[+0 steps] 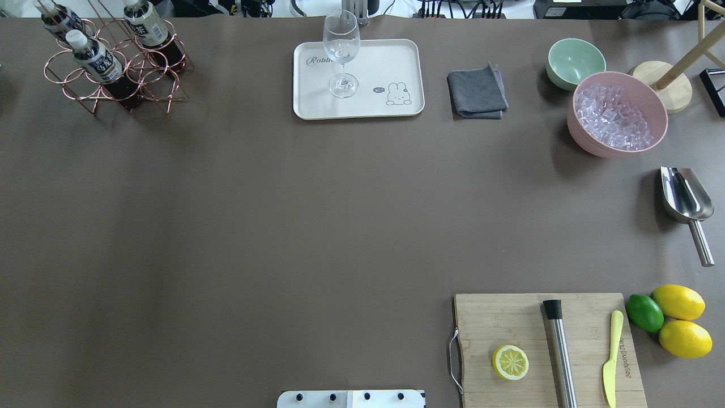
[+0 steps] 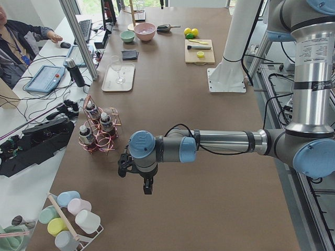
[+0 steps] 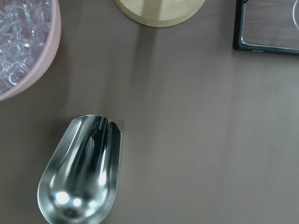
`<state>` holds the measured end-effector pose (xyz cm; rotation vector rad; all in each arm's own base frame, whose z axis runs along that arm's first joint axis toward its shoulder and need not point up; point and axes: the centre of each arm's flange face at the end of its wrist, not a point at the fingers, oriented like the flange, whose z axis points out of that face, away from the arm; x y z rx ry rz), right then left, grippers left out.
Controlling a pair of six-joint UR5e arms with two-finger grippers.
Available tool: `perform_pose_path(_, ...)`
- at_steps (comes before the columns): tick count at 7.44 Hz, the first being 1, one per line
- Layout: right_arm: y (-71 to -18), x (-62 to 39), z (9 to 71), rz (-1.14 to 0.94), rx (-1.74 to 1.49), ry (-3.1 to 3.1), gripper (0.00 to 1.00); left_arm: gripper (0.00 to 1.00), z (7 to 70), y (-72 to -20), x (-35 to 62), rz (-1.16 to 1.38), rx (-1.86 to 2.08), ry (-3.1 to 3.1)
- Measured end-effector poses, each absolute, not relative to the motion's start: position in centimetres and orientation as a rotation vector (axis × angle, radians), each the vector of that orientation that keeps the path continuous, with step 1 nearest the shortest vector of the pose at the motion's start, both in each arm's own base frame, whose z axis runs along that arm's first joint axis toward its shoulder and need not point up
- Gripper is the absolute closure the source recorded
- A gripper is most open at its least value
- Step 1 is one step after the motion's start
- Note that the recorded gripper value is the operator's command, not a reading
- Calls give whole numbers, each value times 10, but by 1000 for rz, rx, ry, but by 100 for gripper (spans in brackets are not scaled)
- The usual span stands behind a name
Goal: Take tea from basket to plate
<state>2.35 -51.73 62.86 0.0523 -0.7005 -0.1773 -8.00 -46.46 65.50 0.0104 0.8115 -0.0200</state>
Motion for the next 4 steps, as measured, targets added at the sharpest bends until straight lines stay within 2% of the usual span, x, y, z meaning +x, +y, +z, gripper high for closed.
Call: perform_pose_path(4,-518,24,626,-178,57,-700,0,2,652,-467,-80,-16,19,814)
